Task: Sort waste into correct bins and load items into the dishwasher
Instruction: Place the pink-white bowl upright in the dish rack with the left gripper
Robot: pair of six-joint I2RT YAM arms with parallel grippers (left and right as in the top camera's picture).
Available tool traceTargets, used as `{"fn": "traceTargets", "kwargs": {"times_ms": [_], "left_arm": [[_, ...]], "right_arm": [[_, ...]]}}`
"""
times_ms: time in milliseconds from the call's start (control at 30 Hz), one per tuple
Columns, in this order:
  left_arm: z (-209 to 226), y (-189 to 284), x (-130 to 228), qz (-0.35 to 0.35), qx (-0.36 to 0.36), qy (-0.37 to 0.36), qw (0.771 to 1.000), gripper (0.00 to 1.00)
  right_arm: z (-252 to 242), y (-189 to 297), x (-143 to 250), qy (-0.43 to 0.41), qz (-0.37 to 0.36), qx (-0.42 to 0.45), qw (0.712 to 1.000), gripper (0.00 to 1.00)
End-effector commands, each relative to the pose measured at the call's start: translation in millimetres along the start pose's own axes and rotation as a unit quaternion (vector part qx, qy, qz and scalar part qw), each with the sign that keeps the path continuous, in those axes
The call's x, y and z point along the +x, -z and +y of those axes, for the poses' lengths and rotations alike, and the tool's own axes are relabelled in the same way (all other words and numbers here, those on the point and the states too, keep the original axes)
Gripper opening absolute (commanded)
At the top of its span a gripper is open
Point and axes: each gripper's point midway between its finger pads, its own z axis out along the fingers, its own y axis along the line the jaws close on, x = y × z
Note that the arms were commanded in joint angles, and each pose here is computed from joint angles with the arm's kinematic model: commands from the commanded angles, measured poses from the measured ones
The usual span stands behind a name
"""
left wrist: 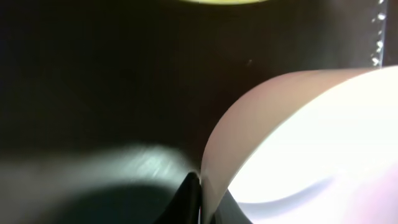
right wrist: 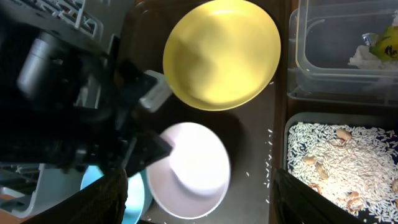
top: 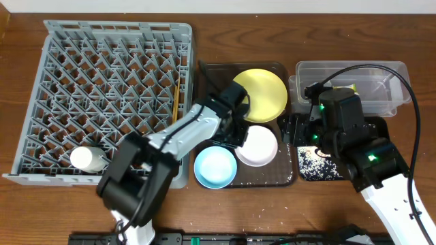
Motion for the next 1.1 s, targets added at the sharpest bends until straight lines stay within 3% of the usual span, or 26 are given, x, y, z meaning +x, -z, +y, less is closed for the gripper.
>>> {"fn": "traceTargets", "kwargs": {"times_ms": [0,100,167,233,267,367,467,633,1067], "left_arm": [[12.5,78.2,-35.9,-0.107,-0.055,0.017,0.993,0.08],[53.2,131.9,-40.5,-0.173,-0.164,0.041,0.970,0.07],[89.8,178.4,-40.6,-0.228,-0.269,0.065,0.933,0.07],[121.8,227.7,-37.5,-0.279,-0.376,0.091,0.879,0.07],[143.5,267.2,-30.9,-0.311,-0.460,0.114,0.823,0.08],[175.8,314.1,-15.7,-0.325,-0.579,0.152,0.732,0.07],[205.3,321.7,-2.7,-0.295,-0.636,0.175,0.691,0.07],[245.2,307.9,0.6,-0.243,-0.680,0.196,0.663,0.07],[254.8,234.2,-22.5,-0.171,-0.695,0.137,0.685,0.08]], "right_arm": [[-1.5,-1.6,0.3,-0.004,0.002,0.002,1.000,0.72],[-1.5,-1.6,0.2,-0.004,0.002,0.002,1.000,0.72],[-1.4,-1.5,0.1,-0.004,0.002,0.002,1.000,0.72],[-1.4,-1.5,-0.1,-0.004,0.002,0.002,1.000,0.72],[-1.1,-1.5,-0.6,-0.003,0.001,0.001,1.000,0.72],[-1.1,-1.5,-0.7,-0.003,0.000,0.001,1.000,0.72],[-1.1,-1.6,-0.8,-0.003,0.000,0.001,1.000,0.73],[-0.6,-1.5,-1.6,-0.003,-0.001,0.000,1.000,0.73],[-0.7,-1.5,-1.7,-0.003,-0.001,0.001,1.000,0.73]]}}
